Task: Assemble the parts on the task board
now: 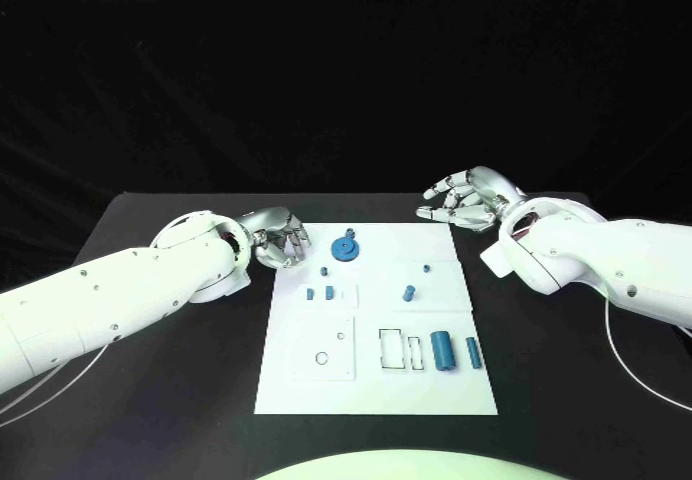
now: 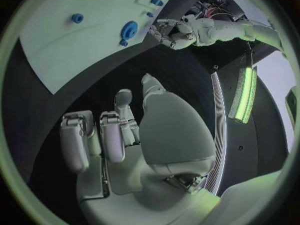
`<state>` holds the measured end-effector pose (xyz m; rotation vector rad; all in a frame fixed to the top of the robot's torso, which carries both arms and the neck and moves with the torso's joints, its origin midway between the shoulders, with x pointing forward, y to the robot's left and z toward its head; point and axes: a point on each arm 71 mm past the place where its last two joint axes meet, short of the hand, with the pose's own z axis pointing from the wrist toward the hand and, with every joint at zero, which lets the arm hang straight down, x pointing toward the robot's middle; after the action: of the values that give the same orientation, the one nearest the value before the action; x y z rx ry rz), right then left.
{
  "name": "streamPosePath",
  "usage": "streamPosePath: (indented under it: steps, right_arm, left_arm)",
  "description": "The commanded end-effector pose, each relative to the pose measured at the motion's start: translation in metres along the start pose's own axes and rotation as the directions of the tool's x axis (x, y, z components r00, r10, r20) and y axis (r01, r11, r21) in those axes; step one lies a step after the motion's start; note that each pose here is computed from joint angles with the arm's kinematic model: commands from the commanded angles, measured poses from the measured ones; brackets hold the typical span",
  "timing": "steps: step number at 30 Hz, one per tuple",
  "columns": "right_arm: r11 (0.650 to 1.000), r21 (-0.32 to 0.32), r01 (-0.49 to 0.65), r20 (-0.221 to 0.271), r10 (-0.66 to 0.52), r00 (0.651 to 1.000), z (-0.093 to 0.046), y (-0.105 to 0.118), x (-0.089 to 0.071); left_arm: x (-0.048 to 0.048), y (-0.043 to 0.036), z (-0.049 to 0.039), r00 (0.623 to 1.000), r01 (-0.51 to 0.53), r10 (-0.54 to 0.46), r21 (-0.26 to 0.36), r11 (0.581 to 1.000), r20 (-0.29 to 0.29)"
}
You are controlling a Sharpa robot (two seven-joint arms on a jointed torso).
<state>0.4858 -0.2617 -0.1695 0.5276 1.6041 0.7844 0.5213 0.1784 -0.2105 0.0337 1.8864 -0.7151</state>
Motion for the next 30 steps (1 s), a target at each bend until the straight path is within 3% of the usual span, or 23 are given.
streamPosePath:
  steps: [1, 14, 19, 23, 30]
  right_arm:
    - [1.000, -0.025, 0.012, -0.004, -0.013, 1.000, 0.000, 0.001, 0.000]
    - [0.995, -0.054, 0.078, -0.010, -0.079, 0.997, 0.002, 0.000, -0.001]
    - [0.980, -0.090, 0.177, -0.051, -0.182, 0.982, 0.001, 0.000, 0.004]
    - [0.945, -0.135, 0.299, -0.101, -0.313, 0.944, -0.001, 0.000, 0.011]
    - [0.836, -0.206, 0.508, -0.156, -0.541, 0.826, -0.006, -0.003, 0.024]
  left_arm:
    - [-0.0087, -0.0061, -0.0003, 0.988, 0.126, -0.131, 0.055, 0.990, 0.080]
    - [-0.0172, -0.0129, -0.0039, 0.961, 0.238, -0.250, 0.100, 0.966, 0.121]
    - [-0.0172, -0.0210, -0.0076, 0.936, 0.314, -0.332, 0.147, 0.938, 0.116]
    - [-0.0186, -0.0272, -0.0141, 0.876, 0.445, -0.472, 0.210, 0.871, 0.098]
    - [-0.0225, -0.0306, -0.0298, 0.670, 0.707, -0.742, 0.284, 0.647, 0.023]
